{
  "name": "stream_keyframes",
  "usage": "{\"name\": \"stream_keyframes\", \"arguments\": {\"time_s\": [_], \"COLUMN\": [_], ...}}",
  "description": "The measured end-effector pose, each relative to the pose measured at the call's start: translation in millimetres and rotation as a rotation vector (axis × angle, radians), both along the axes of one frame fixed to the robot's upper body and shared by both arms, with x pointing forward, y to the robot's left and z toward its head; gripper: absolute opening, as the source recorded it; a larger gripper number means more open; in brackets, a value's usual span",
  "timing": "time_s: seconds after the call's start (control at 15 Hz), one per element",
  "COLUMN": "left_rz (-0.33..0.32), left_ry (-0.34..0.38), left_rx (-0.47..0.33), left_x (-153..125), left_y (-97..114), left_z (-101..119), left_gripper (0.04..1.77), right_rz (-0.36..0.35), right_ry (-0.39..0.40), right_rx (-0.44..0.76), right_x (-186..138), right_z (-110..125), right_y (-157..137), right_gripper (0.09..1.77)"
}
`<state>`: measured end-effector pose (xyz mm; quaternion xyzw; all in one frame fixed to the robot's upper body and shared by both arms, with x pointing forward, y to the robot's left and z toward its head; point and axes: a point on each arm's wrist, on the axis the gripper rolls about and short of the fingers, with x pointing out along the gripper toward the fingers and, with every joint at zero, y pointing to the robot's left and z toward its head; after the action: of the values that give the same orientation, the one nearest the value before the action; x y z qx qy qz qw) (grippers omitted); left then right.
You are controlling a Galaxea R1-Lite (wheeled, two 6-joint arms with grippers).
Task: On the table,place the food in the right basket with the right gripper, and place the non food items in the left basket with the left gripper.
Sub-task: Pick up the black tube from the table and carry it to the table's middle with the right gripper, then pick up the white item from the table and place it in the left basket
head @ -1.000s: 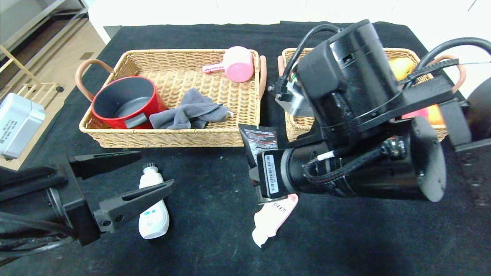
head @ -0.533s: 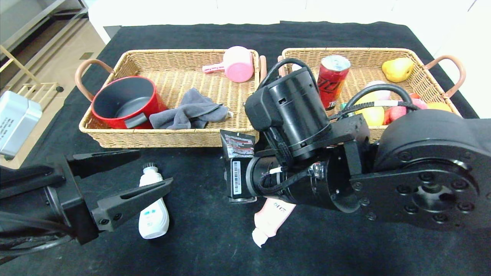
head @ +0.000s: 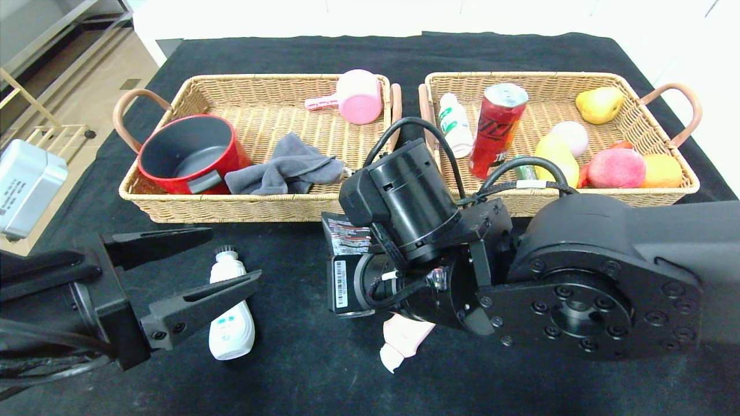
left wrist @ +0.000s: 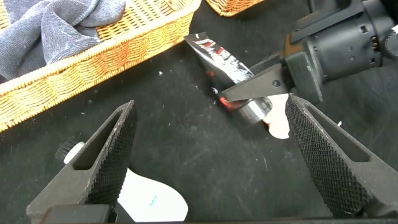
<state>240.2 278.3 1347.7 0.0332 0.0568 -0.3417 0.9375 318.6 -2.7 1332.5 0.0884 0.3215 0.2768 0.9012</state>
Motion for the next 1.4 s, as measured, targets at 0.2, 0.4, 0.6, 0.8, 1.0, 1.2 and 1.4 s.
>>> {"name": "stream_keyframes", "arguments": {"time_s": [0.2,0.4,0.6,0.8,1.0,1.2,1.4], "left_rz": [0.000,0.000,0.000,-0.001,0.000,0.000,0.000], "left_ry": [0.000,0.001,0.002,0.003,0.003,0.002,0.004], "left_rx": [0.001,0.002,0.002,0.002,0.003,0.002,0.003], "left_x": [0.1,0.2,0.1,0.2,0.5,0.6,0.9], "left_y": [0.0,-0.1,0.0,-0.1,-0.1,-0.2,-0.3], "left_z": [-0.2,-0.4,-0.7,-1.0,-1.0,-0.7,-1.1], "left_gripper": [1.72,1.72,1.72,1.72,1.72,1.72,1.72], "right_rz": [-0.016,-0.015,-0.011,-0.011,0.004,0.052,0.101], "right_ry": [-0.006,-0.005,-0.006,-0.007,-0.019,-0.065,-0.110], "right_rx": [-0.007,-0.010,-0.012,-0.017,-0.026,-0.058,-0.108], "right_x": [2.6,2.6,2.1,2.6,0.0,-9.1,-21.2], "right_z": [-3.0,-4.6,-5.1,-5.6,-2.7,7.5,17.9], "right_y": [1.0,2.2,2.8,2.3,1.2,-5.6,-19.3], "right_gripper": [0.74,0.74,0.99,1.22,1.38,1.48,1.55]}}
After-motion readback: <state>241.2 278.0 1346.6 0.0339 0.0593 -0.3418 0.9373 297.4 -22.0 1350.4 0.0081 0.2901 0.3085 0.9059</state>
